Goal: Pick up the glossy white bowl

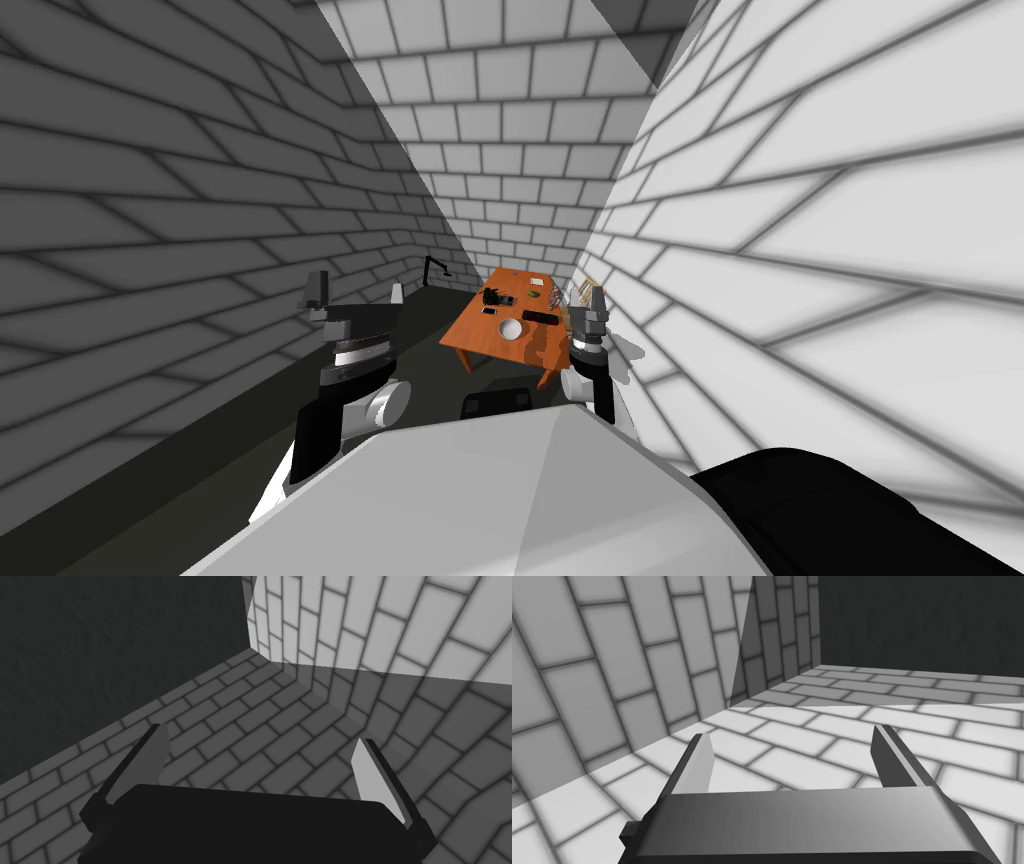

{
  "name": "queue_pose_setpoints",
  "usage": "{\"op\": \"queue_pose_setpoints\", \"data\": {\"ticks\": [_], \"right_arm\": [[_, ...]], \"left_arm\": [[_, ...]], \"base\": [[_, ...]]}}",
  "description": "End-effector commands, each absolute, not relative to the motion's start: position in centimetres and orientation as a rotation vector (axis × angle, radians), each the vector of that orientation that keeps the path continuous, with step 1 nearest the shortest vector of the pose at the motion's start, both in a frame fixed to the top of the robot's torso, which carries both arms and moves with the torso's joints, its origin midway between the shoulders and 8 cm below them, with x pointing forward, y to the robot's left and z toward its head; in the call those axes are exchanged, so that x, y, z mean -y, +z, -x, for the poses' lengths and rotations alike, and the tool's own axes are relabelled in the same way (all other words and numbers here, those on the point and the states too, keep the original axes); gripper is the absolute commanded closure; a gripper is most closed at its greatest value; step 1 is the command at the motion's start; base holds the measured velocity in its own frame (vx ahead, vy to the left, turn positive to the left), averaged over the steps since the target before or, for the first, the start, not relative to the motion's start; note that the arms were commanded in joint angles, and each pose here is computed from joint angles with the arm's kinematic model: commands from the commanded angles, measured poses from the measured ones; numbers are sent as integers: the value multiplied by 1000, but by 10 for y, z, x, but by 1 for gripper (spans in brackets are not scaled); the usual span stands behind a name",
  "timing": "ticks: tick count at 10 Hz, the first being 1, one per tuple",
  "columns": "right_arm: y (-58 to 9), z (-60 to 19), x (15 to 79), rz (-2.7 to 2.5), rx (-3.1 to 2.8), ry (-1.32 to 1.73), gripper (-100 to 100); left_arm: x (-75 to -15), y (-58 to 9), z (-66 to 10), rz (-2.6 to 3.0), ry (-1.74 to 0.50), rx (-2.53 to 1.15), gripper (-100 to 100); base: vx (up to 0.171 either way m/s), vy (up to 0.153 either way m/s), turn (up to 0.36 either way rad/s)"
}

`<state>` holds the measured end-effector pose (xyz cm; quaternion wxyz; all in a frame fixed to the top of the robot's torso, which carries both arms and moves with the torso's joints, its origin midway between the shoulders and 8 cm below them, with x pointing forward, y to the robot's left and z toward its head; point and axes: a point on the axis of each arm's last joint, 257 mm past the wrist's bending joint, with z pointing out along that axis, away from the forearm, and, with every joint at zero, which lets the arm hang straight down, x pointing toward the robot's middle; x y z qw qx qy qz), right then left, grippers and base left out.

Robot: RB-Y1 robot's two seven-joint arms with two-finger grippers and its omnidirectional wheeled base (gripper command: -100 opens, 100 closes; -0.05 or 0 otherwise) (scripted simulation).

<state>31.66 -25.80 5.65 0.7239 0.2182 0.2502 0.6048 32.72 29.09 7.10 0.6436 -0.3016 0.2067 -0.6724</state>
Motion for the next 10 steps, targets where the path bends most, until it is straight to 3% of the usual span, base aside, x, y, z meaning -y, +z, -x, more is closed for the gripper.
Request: {"op": "queue_pose_setpoints", "data": {"ticks": [1, 10], "right_arm": [[56, -316, 261, -488, -547, 1358, -100], [52, -311, 299, -592, -446, 1520, -100]], "left_arm": [[-291, 71, -327, 687, -1531, -471, 0], [-291, 71, -327, 687, -1532, -471, 0]], "base": [[-22, 19, 20], [-30, 53, 27]]}}
